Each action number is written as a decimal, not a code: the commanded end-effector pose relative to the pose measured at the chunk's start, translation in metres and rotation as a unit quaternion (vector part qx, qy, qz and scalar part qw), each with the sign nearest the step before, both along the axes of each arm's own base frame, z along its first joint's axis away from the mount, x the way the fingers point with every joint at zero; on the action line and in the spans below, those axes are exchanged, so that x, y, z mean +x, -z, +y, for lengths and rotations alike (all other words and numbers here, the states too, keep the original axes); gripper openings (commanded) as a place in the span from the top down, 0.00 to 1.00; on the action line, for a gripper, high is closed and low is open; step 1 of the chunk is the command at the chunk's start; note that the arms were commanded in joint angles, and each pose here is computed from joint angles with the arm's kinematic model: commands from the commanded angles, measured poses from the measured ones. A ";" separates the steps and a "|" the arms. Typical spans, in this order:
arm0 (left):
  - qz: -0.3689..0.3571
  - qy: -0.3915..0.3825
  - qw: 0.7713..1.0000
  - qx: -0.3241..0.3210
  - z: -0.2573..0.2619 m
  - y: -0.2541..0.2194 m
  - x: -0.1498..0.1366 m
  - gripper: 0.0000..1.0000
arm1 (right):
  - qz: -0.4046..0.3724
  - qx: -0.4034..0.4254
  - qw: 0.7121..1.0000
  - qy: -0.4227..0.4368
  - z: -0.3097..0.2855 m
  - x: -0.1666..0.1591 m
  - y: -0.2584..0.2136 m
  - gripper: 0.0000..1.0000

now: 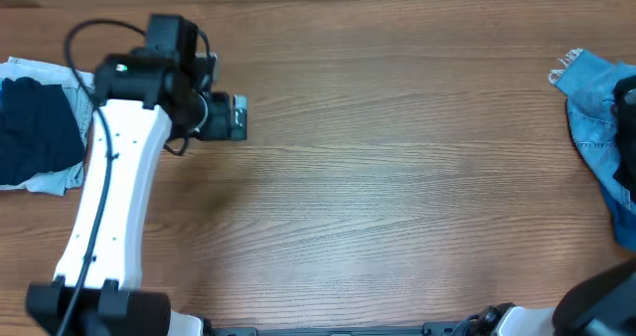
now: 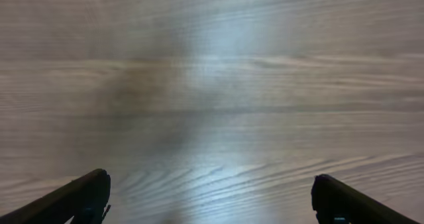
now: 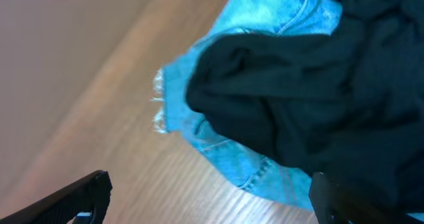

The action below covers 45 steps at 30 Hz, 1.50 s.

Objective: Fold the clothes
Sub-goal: 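Reach the right gripper to the right pile and grasp the black shirt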

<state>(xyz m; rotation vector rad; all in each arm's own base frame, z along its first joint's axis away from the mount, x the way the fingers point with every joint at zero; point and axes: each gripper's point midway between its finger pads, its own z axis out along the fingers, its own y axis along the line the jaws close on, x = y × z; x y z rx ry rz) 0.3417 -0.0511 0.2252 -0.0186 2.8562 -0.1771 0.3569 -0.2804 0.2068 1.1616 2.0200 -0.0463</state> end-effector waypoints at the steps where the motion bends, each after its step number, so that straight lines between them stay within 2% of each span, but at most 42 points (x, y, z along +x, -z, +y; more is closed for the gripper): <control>1: -0.145 0.004 0.989 0.006 0.008 -0.096 -0.010 0.00 | 0.008 -0.024 1.000 0.006 -0.027 0.001 -0.005 0.00; 4: -0.253 -0.020 0.967 0.033 0.026 -0.160 -0.040 0.00 | 0.041 -0.033 0.998 0.042 -0.050 -0.015 0.012 0.00; 7: -0.304 -0.045 0.950 0.059 0.042 -0.188 -0.068 0.00 | 0.059 -0.030 0.997 0.049 -0.064 -0.024 0.027 0.00; 11: -0.342 -0.053 0.936 0.060 0.048 -0.208 -0.096 0.00 | 0.069 -0.011 0.997 0.040 -0.069 -0.024 0.047 0.00; 14: -0.353 -0.054 0.932 0.058 0.049 -0.213 -0.104 0.00 | 0.082 -0.007 0.996 0.038 -0.071 -0.024 0.061 0.00; 22: -0.343 -0.052 0.936 0.058 0.047 -0.209 -0.099 0.00 | 0.088 -0.032 0.995 0.029 -0.080 -0.020 0.063 0.04; 25: -0.339 -0.052 0.938 0.059 0.047 -0.207 -0.097 0.00 | 0.102 -0.013 0.994 0.031 -0.077 -0.023 0.077 0.14; 29: -0.331 -0.051 0.940 0.060 0.047 -0.203 -0.093 0.00 | 0.128 0.009 0.989 0.069 -0.076 -0.037 0.090 0.50; 30: -0.330 -0.051 0.941 0.060 0.047 -0.202 -0.092 0.00 | 0.131 0.016 0.988 0.081 -0.076 -0.041 0.091 0.64; 32: -0.326 -0.051 0.942 0.061 0.046 -0.201 -0.089 0.00 | 0.134 0.029 0.987 0.089 -0.071 -0.043 0.093 0.78; 35: -0.319 -0.050 0.944 0.062 0.046 -0.197 -0.085 0.00 | 0.123 0.049 0.986 0.105 -0.063 -0.042 0.089 0.93; 36: -0.316 -0.050 0.945 0.062 0.046 -0.196 -0.083 0.00 | 0.102 0.059 0.988 0.099 -0.054 -0.035 0.079 0.96; 40: -0.306 -0.049 0.949 0.064 0.045 -0.191 -0.076 0.00 | -0.004 0.093 0.995 0.034 -0.009 0.004 0.021 0.96; 41: -0.302 -0.048 0.950 0.065 0.045 -0.188 -0.074 0.00 | -0.036 0.088 0.995 -0.008 0.016 0.018 -0.009 0.96; 45: -0.291 -0.047 0.953 0.066 0.044 -0.183 -0.067 0.00 | -0.086 0.065 0.985 -0.136 0.123 0.039 -0.081 0.96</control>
